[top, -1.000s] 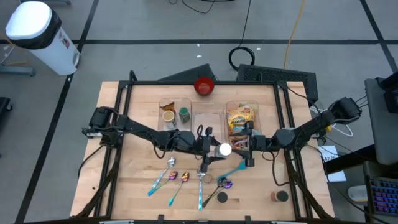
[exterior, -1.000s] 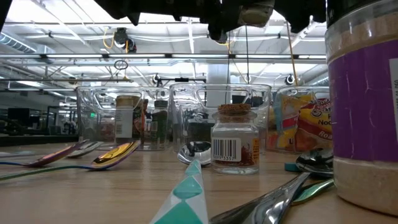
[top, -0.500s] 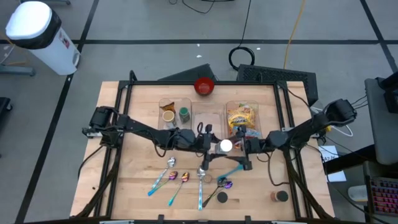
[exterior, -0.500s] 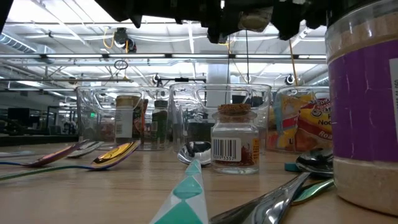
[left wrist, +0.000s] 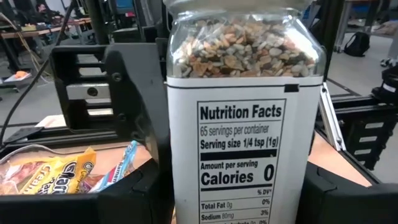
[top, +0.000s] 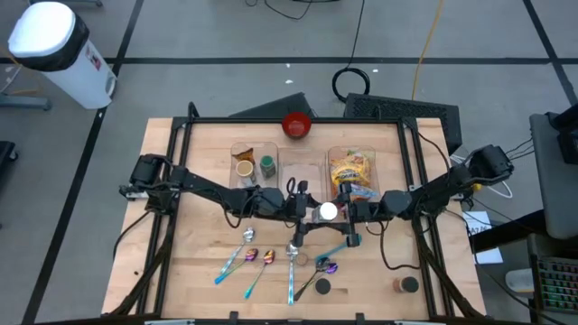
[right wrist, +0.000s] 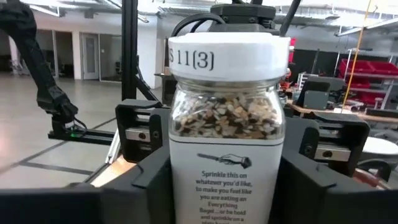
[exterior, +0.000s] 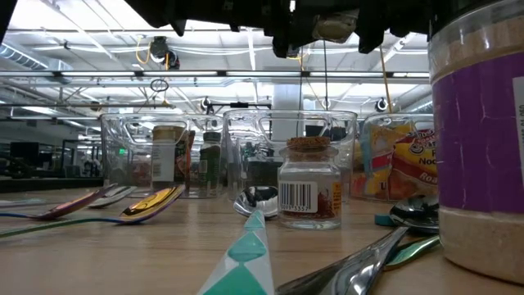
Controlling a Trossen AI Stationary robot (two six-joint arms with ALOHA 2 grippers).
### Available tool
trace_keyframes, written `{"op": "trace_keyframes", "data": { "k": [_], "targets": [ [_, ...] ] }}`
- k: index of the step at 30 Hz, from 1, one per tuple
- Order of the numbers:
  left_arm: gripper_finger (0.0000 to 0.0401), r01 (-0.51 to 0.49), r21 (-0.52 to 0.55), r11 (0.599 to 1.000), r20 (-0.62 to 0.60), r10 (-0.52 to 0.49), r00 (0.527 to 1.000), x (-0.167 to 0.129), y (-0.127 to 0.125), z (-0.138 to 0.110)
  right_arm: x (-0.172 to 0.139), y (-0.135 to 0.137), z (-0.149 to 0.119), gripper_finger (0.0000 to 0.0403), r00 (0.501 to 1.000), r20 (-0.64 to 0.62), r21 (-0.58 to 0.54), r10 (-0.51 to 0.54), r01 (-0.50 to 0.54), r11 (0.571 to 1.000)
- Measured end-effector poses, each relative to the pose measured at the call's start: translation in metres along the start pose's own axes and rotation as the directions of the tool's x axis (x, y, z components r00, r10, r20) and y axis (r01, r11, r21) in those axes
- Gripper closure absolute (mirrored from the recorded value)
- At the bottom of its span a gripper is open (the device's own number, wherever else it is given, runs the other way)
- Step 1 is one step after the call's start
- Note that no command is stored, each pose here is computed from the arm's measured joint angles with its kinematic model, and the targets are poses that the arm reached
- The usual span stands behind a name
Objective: Pick & Place Food Item
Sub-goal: Put the white seasoning bottle into the left transparent bin
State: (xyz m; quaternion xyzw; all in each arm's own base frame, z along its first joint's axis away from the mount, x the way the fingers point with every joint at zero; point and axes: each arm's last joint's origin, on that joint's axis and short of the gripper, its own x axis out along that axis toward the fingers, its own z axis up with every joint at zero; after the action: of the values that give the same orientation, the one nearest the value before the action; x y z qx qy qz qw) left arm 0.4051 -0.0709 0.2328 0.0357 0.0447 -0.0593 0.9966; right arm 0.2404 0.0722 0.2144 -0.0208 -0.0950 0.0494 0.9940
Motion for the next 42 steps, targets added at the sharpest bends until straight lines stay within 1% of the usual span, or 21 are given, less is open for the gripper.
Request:
{"op": "trace_keyframes", "data": {
  "k": [2,4,6,9,11,13,14,16,19,20,22,23,25,29,33,35,37,39,40,42],
  "targets": [
    [0.0173,0.004,-0.012,1.000,-0.001,-0.004,1.000,0.000,0.000,0.000,0.000,0.000,0.001,0.0211,1.000,0.002,0.025,0.001,-0.001,1.000],
    [0.0152,0.004,-0.047,0.999,-0.017,-0.005,1.000,0.000,0.000,-0.001,-0.001,-0.001,0.002,0.0211,1.000,-0.002,0.038,0.000,0.000,0.999],
    [0.0133,0.005,-0.068,0.998,-0.070,-0.009,0.998,-0.001,0.001,-0.005,-0.003,-0.001,0.004,0.0211,1.000,-0.020,0.047,0.001,0.000,0.999],
    [0.0110,-0.003,-0.097,0.995,-0.182,-0.014,0.983,-0.005,0.001,-0.012,-0.008,-0.002,0.008,0.0211,0.997,-0.071,0.081,0.005,0.001,0.997],
    [0.0101,-0.010,-0.107,0.994,-0.244,-0.017,0.970,-0.010,0.000,-0.005,-0.011,-0.003,0.009,0.0211,0.994,-0.113,0.103,0.008,0.004,0.995],
    [0.0096,-0.022,-0.097,0.995,-0.303,-0.009,0.953,-0.017,0.001,0.009,-0.016,-0.004,0.011,0.0211,0.989,-0.151,0.128,0.011,0.009,0.992],
    [0.0094,-0.029,-0.081,0.996,-0.354,-0.002,0.935,-0.021,0.000,0.015,-0.017,-0.005,0.012,0.0211,0.986,-0.167,0.138,0.012,0.012,0.990],
    [0.0094,-0.046,-0.033,0.998,-0.454,0.026,0.891,-0.027,0.002,0.029,-0.020,-0.005,0.010,0.0211,0.977,-0.211,0.153,0.014,0.019,0.988],
    [0.0095,-0.093,0.034,0.995,-0.557,0.096,0.825,-0.033,0.009,0.063,-0.022,-0.005,0.002,0.0211,0.957,-0.288,0.162,0.017,0.032,0.986],
    [0.0098,-0.105,0.042,0.994,-0.567,0.110,0.816,-0.033,0.013,0.075,-0.022,-0.005,0.000,0.0211,0.951,-0.307,0.163,0.016,0.036,0.986],
    [0.0102,-0.115,0.037,0.993,-0.566,0.116,0.817,-0.032,0.020,0.097,-0.021,-0.007,-0.004,0.0211,0.946,-0.325,0.158,0.008,0.046,0.986],
    [0.0105,-0.112,0.028,0.993,-0.568,0.108,0.816,-0.031,0.024,0.103,-0.020,-0.007,-0.005,0.0211,0.944,-0.330,0.155,0.004,0.050,0.987],
    [0.0109,-0.096,-0.003,0.995,-0.547,0.079,0.833,-0.026,0.029,0.113,-0.019,-0.009,-0.007,0.0211,0.942,-0.335,0.153,-0.004,0.059,0.986],
    [0.0110,-0.042,-0.055,0.998,-0.526,0.007,0.851,-0.018,0.035,0.116,-0.019,-0.010,-0.010,0.0211,0.936,-0.351,0.148,-0.009,0.065,0.987],
    [0.0102,0.023,-0.095,0.995,-0.521,-0.069,0.851,-0.004,0.035,0.104,-0.019,-0.010,-0.010,0.0211,0.937,-0.350,0.144,-0.011,0.065,0.987],
    [0.0097,0.029,-0.093,0.995,-0.527,-0.074,0.847,0.003,0.035,0.096,-0.019,-0.010,-0.010,0.0211,0.936,-0.351,0.141,-0.011,0.064,0.988],
    [0.0094,0.028,-0.092,0.995,-0.511,-0.072,0.857,0.010,0.035,0.092,-0.019,-0.010,-0.010,0.0211,0.936,-0.351,0.137,-0.011,0.063,0.989],
    [0.0094,0.027,-0.091,0.995,-0.525,-0.071,0.848,0.014,0.035,0.086,-0.019,-0.010,-0.010,0.0211,0.935,-0.355,0.131,-0.012,0.062,0.989],
    [0.0094,0.033,-0.086,0.996,-0.515,-0.073,0.854,0.017,0.035,0.085,-0.019,-0.010,-0.011,0.0211,0.934,-0.358,0.129,-0.012,0.062,0.990],
    [0.0098,0.041,-0.076,0.996,-0.536,-0.075,0.841,0.018,0.035,0.080,-0.019,-0.010,-0.011,0.0211,0.932,-0.362,0.127,-0.012,0.062,0.990]
  ]
}}
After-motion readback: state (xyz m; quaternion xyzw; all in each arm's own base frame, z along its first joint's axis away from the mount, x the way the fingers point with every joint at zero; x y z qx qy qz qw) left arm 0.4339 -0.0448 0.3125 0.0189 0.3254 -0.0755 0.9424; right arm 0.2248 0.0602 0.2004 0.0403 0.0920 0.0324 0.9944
